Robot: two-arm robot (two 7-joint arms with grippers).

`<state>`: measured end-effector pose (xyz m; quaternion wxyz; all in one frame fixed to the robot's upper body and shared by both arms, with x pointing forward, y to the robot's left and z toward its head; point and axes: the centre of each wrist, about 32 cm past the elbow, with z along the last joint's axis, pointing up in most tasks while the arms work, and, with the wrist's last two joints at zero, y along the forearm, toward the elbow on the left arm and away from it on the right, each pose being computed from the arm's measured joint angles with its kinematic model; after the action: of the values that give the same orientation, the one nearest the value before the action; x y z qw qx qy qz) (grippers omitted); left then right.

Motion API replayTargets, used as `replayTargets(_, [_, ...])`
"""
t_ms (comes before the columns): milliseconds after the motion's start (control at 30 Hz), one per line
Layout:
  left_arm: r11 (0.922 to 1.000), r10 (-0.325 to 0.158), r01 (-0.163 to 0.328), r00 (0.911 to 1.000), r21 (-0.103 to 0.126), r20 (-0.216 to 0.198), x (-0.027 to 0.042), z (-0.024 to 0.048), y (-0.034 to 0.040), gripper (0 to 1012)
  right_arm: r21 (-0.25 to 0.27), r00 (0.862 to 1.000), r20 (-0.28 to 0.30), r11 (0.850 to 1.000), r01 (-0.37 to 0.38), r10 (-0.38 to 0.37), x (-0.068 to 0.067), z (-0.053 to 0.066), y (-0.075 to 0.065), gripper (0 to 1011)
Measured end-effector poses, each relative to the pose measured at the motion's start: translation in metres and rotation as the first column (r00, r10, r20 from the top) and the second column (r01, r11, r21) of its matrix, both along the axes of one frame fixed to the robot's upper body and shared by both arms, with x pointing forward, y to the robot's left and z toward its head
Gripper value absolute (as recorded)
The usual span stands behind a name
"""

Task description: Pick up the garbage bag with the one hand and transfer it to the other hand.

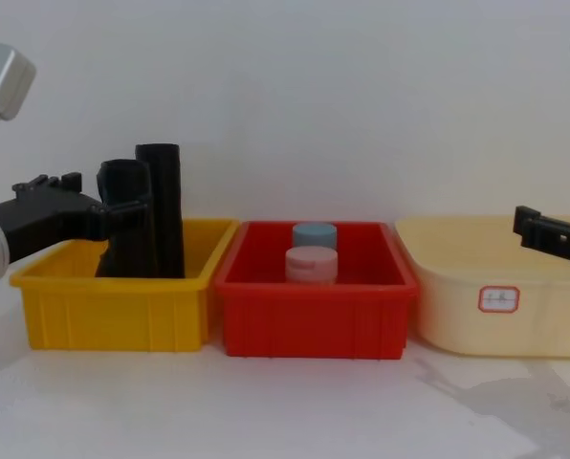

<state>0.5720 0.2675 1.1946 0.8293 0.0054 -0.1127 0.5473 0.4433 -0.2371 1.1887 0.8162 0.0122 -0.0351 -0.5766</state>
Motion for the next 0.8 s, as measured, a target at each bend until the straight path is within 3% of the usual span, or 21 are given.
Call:
replayTargets(367, [0.9999,0.002,-0.002,1.0,-0.011,-0.006,0.0094,-0.0027,-0.0016,1002,0.0,1.0,0.0,1.0,0.0,0.0,0.0,0.0,0.0,1001])
replayTargets(800, [0.9999,-0.001,0.001,1.0,-0.014,-0.009,0.0259,-0.0052,-0.0038,1001,0.0,1.0,0.0,1.0,0.0,0.0,0.0,0.0,0.0,1001])
